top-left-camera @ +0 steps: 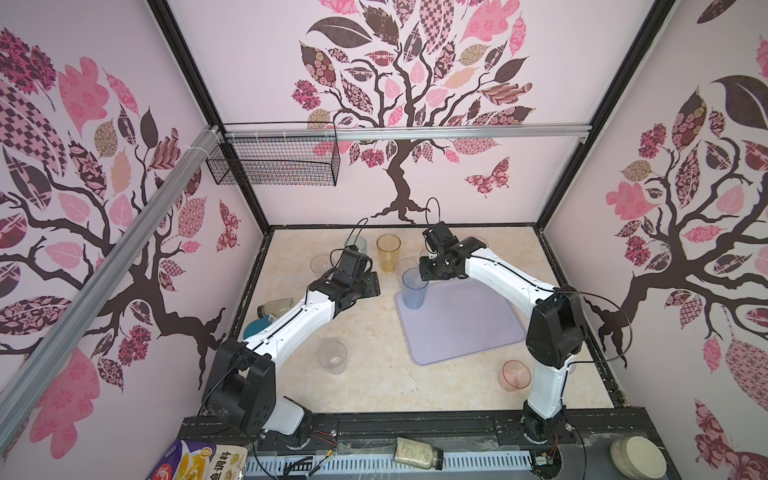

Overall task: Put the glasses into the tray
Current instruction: 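Open the right gripper to release the light-blue glass upright on the tray, then raise the right gripper off the blue glass while left gripper moves toward yellow glass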

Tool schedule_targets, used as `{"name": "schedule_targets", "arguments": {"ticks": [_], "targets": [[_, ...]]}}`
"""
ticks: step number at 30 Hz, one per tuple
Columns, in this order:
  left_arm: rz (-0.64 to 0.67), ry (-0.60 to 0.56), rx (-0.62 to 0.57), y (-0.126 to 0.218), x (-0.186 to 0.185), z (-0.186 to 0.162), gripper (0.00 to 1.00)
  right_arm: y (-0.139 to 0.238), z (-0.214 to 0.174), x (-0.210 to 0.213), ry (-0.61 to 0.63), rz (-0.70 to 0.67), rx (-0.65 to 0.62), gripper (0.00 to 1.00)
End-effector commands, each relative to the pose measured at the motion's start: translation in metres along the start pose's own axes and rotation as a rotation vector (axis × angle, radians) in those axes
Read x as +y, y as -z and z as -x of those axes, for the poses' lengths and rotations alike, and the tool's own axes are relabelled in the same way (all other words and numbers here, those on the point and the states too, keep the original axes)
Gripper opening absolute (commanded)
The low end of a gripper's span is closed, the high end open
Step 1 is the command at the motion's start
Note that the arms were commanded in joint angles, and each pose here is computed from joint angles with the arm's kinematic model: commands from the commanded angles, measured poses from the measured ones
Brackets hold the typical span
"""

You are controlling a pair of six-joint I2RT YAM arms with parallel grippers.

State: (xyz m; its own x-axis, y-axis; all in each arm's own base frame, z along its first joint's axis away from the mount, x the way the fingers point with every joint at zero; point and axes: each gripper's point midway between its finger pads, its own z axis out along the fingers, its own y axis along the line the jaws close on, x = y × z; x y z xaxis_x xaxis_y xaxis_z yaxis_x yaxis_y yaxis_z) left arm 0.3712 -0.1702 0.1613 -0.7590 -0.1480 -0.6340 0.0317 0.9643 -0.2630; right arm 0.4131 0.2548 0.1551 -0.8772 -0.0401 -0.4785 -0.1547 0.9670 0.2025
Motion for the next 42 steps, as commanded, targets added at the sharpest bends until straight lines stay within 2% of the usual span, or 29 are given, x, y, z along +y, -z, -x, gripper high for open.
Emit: {"name": "schedule_targets", "arguments": {"ticks": [1,12,21,26,33,40,42], "targets": [[-0.021,-0.009,-0.032,0.006,-0.006,0.008,0.7,0.006,0.0,0.007,-0.024,0.044,0.003,0.42],[-0.013,-0.006,-0.023,0.004,-0.002,0.002,0.7,-0.005,-0.004,0.032,-0.078,0.17,0.057,0.41],[-0.009,-0.007,-0.025,0.004,-0.002,0.003,0.7,-0.004,-0.004,0.035,-0.078,0.186,0.062,0.41],[-0.007,-0.008,-0.027,0.004,-0.002,0.004,0.7,-0.01,-0.006,0.016,-0.088,0.113,0.07,0.43],[-0.008,-0.011,-0.044,0.005,-0.005,0.013,0.7,-0.014,-0.01,0.027,-0.128,0.191,0.1,0.39],[-0.005,-0.02,-0.067,0.007,-0.009,0.026,0.7,-0.027,-0.019,0.015,-0.149,0.152,0.116,0.38],[-0.006,-0.015,-0.07,0.007,-0.009,0.027,0.7,-0.029,-0.018,0.014,-0.173,0.182,0.127,0.36]]}}
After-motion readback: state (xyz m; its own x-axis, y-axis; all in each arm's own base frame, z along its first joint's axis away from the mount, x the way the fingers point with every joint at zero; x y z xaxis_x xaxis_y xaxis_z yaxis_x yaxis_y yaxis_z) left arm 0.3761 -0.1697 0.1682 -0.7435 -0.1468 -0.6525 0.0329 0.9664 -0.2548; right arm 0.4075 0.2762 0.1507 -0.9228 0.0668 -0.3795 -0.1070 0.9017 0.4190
